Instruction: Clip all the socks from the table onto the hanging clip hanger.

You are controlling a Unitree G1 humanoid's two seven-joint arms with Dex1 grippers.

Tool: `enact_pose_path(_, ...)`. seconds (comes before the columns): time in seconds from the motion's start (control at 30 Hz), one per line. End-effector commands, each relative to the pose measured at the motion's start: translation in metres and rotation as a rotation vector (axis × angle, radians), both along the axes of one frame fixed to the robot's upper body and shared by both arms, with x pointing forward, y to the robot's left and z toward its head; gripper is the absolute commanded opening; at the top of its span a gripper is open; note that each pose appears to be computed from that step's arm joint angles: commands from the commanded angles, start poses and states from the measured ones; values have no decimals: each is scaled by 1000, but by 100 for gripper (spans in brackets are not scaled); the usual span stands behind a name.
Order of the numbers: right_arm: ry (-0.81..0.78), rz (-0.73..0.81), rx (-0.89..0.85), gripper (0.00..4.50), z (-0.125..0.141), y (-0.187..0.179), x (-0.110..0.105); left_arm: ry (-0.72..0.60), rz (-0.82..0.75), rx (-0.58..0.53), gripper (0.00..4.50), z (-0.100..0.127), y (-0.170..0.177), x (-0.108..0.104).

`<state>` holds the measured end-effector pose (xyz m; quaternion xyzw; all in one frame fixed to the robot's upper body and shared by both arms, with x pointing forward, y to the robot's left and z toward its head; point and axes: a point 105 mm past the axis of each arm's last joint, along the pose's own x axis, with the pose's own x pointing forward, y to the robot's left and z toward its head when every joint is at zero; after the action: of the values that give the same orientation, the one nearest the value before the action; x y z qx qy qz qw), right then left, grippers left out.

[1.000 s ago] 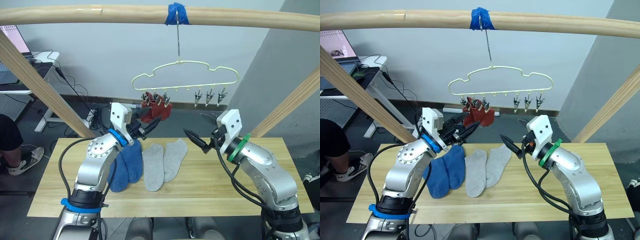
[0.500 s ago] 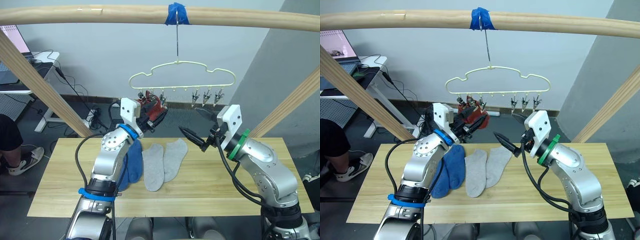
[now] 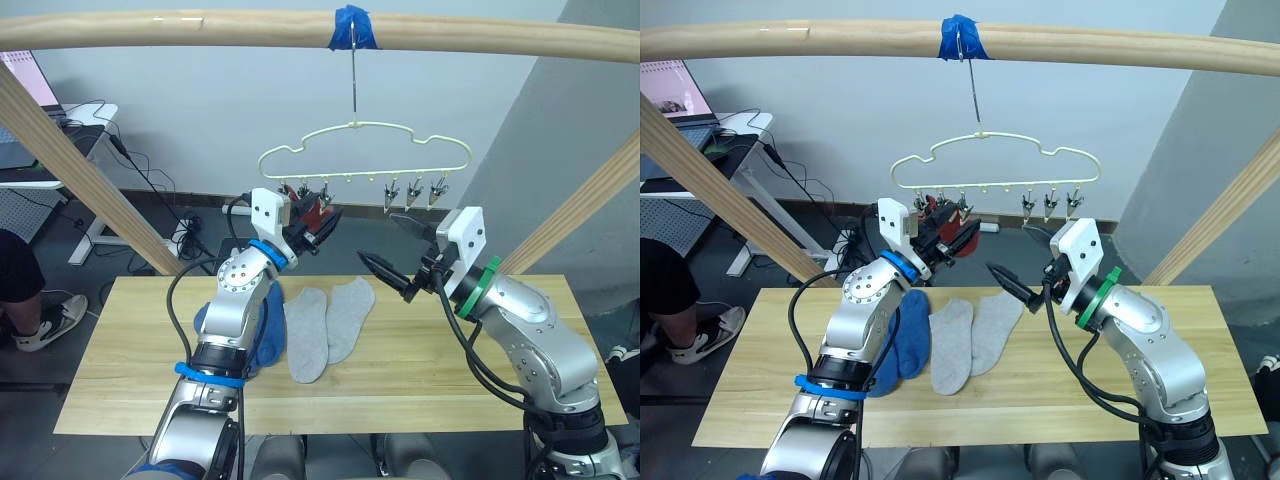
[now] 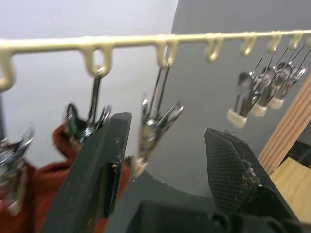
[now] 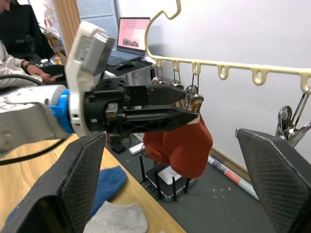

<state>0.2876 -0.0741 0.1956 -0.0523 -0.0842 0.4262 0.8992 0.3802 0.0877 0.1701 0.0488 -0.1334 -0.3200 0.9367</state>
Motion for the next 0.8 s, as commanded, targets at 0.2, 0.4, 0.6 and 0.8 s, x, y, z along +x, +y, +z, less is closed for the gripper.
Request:
enact_pose_path(0.2,-74,41,14,450,19,4,-8,-58,24,-28,267,15,-1,3)
enact_pose_path(0.4,-76,43,18,450,21,5,-9,-58,14,-36,267,16,-5,3)
enact_pose_path(0.6,-74,40,20,450,21,5,-8,-60,12,-40,267,17,-7,4)
enact_pose_path(0.8,-71,42,19,450,21,5,-8,-63,19,-43,267,18,-6,5)
